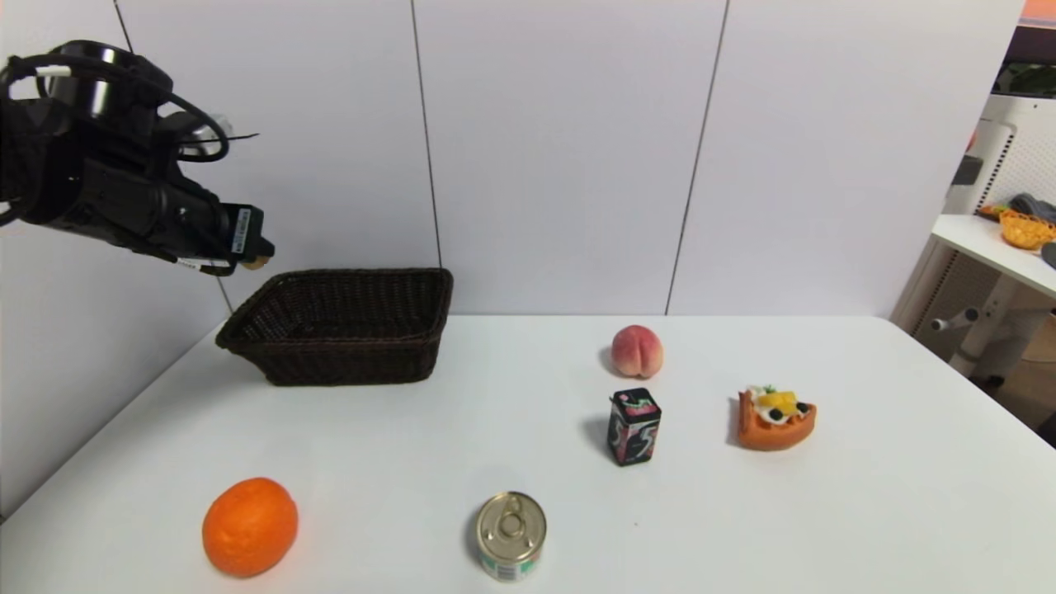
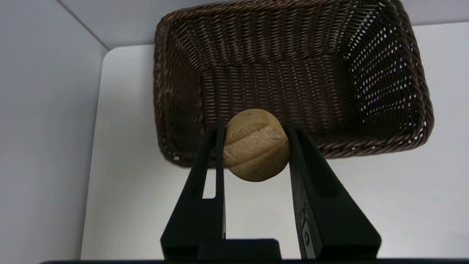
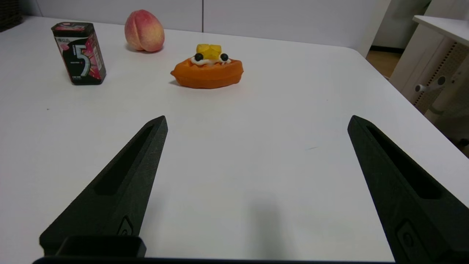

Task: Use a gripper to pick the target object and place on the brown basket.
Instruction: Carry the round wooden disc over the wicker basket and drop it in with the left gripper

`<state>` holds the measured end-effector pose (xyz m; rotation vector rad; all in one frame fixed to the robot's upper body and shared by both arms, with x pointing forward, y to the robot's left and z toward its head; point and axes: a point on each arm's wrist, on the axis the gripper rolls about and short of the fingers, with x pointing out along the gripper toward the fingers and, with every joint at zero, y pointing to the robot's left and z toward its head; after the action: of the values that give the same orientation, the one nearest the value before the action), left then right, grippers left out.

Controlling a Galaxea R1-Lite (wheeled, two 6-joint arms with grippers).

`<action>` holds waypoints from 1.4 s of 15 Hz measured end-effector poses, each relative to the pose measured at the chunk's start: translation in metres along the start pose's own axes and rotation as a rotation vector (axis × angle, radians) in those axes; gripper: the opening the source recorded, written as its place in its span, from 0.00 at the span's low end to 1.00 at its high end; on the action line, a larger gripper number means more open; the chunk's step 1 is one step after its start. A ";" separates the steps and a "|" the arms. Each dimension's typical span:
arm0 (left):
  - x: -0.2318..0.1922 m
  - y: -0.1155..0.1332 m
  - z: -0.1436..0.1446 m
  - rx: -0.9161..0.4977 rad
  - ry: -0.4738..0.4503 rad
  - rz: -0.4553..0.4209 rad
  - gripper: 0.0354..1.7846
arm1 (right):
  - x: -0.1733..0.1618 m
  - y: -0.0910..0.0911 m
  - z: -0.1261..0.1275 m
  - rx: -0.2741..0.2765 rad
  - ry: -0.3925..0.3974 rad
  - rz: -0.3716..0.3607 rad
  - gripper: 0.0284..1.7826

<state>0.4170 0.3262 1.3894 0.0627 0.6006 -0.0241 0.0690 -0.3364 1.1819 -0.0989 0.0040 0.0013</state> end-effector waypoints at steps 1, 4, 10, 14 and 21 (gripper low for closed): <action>0.013 -0.002 0.001 0.003 0.007 -0.004 0.27 | 0.000 0.000 0.000 0.000 0.000 0.000 0.95; 0.061 -0.008 -0.005 0.012 0.037 -0.018 0.27 | 0.000 0.000 0.000 0.000 0.000 0.000 0.95; 0.130 -0.014 -0.032 0.010 0.137 -0.029 0.27 | 0.000 0.000 0.000 0.000 0.000 0.000 0.95; 0.143 -0.014 -0.041 0.016 0.175 -0.033 0.50 | 0.000 0.000 0.000 0.000 0.000 0.000 0.95; 0.094 -0.014 -0.016 0.055 0.058 -0.030 0.77 | 0.000 0.000 0.000 0.000 0.000 0.000 0.95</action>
<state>0.4848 0.3127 1.3228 0.1085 0.6593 -0.0681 0.0690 -0.3364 1.1819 -0.0985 0.0040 0.0013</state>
